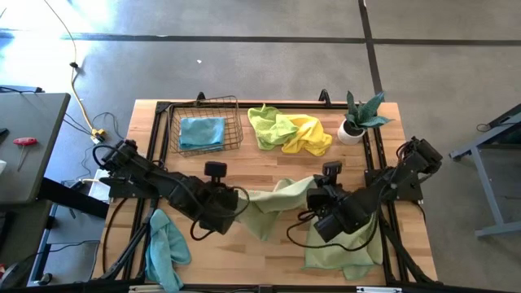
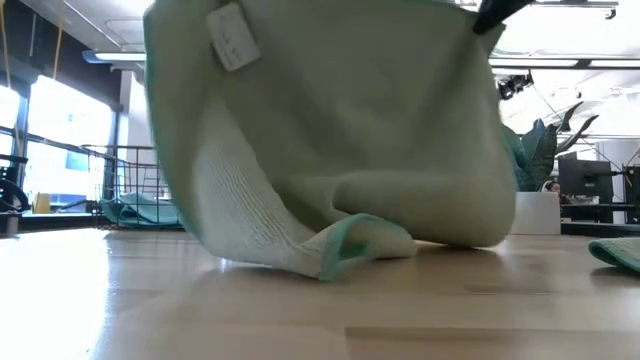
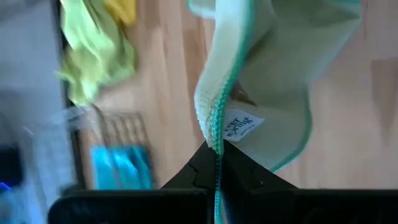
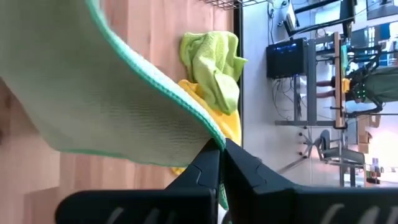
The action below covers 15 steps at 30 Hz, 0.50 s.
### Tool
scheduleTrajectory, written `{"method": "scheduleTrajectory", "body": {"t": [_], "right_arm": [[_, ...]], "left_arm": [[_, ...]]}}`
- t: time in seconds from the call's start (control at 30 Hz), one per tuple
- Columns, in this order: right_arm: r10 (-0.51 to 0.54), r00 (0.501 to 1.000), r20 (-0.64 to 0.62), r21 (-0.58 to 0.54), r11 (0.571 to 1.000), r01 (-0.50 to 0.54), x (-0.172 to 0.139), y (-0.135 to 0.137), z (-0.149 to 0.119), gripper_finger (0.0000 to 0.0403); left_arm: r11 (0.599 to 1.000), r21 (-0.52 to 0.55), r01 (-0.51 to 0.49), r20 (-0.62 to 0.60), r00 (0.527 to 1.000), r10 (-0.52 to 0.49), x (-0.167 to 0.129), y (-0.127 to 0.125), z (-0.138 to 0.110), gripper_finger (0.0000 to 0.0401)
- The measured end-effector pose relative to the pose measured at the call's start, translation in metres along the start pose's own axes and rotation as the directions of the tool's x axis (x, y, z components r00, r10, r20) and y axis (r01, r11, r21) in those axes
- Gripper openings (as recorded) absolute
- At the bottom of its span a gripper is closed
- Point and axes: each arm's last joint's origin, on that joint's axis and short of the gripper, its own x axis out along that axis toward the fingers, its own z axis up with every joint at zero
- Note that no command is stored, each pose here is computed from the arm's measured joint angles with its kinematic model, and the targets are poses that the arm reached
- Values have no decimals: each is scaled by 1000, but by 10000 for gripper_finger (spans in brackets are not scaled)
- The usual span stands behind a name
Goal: Fold microfiber towels
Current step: Fold the left green towel
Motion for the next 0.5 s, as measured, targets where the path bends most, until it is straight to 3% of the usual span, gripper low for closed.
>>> {"method": "scheduleTrajectory", "body": {"t": [0.23,0.5], "right_arm": [[-7,1000,11,-19,1000,7,0,-24,12,0],[-67,997,48,-55,996,70,-3,-57,15,0]], "left_arm": [[978,163,-132,107,988,115,-18,13,6,0],[943,134,-306,212,938,275,-39,29,10,0]]}}
